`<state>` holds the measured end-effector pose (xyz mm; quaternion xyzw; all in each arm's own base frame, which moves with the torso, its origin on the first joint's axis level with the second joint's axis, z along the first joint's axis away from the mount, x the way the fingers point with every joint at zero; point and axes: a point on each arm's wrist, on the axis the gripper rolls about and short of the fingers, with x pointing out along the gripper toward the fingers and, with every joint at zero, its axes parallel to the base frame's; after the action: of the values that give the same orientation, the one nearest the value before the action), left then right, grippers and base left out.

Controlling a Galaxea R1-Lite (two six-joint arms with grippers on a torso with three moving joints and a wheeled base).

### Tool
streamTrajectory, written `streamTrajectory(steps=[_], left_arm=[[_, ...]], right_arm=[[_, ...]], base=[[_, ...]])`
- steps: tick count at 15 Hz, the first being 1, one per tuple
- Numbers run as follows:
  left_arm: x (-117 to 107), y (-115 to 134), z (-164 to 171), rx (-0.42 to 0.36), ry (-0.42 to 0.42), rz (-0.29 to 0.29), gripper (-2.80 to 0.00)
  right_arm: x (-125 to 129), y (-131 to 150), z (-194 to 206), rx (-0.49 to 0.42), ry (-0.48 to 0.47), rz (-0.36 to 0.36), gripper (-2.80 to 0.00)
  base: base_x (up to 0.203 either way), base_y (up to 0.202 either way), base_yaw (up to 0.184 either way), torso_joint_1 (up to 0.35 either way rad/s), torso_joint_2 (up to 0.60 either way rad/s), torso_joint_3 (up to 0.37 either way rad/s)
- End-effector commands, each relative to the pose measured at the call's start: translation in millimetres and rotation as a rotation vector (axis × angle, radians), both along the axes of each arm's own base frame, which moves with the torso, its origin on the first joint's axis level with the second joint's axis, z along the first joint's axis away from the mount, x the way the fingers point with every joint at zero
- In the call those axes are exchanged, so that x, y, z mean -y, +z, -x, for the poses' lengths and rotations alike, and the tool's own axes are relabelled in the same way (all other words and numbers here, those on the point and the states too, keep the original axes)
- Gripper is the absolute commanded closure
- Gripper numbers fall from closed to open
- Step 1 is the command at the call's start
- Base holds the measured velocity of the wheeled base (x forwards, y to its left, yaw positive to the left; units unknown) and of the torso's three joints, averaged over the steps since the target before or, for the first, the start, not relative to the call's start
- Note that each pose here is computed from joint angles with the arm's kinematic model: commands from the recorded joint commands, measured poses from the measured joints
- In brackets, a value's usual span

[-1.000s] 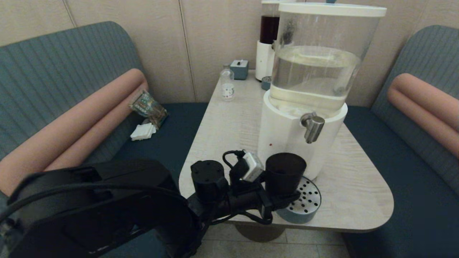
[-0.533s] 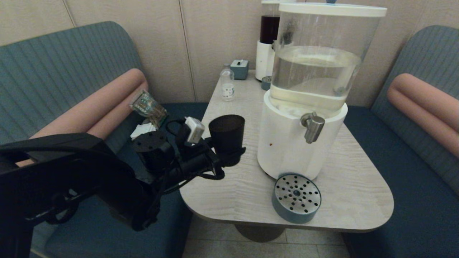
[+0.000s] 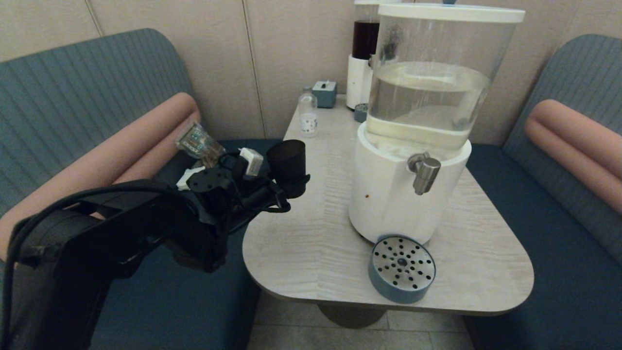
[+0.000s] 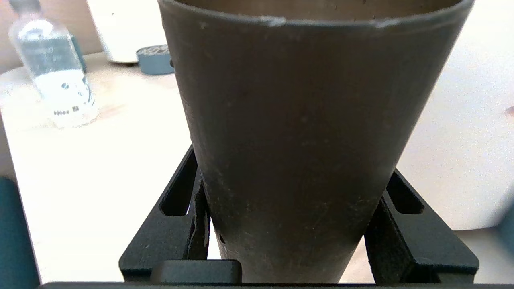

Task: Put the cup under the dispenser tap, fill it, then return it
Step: Place the cup next to the water dispenser

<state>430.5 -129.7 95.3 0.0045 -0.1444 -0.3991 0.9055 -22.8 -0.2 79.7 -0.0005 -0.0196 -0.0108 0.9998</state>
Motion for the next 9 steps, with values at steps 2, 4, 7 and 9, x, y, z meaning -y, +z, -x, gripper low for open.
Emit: streamTrajectory(steps=[2,4,7,9], left_arm=[[-6,-47,-31,-0.043,0.028,-0.010,0.00],[-8,-60,-37,-0.068,0.037,-0.018,0.00],[-9,-75,-44,-0.072,0.042,-0.019,0.00],[-10,-81,-46,-0.075,0.045,-0.020,0.00]], right_arm=[[0,-4,-1,-0.015,0.000,0.000,0.00],[0,-4,-1,-0.016,0.000,0.000,0.00],[0,-4,-1,-0.016,0.000,0.000,0.00],[0,-4,-1,-0.015,0.000,0.000,0.00]], base=[[0.000,0.000,0.000,0.000,0.00,0.000],[0.000,0.000,0.000,0.000,0.00,0.000],[0.000,0.000,0.000,0.000,0.00,0.000],[0.000,0.000,0.000,0.000,0.00,0.000]])
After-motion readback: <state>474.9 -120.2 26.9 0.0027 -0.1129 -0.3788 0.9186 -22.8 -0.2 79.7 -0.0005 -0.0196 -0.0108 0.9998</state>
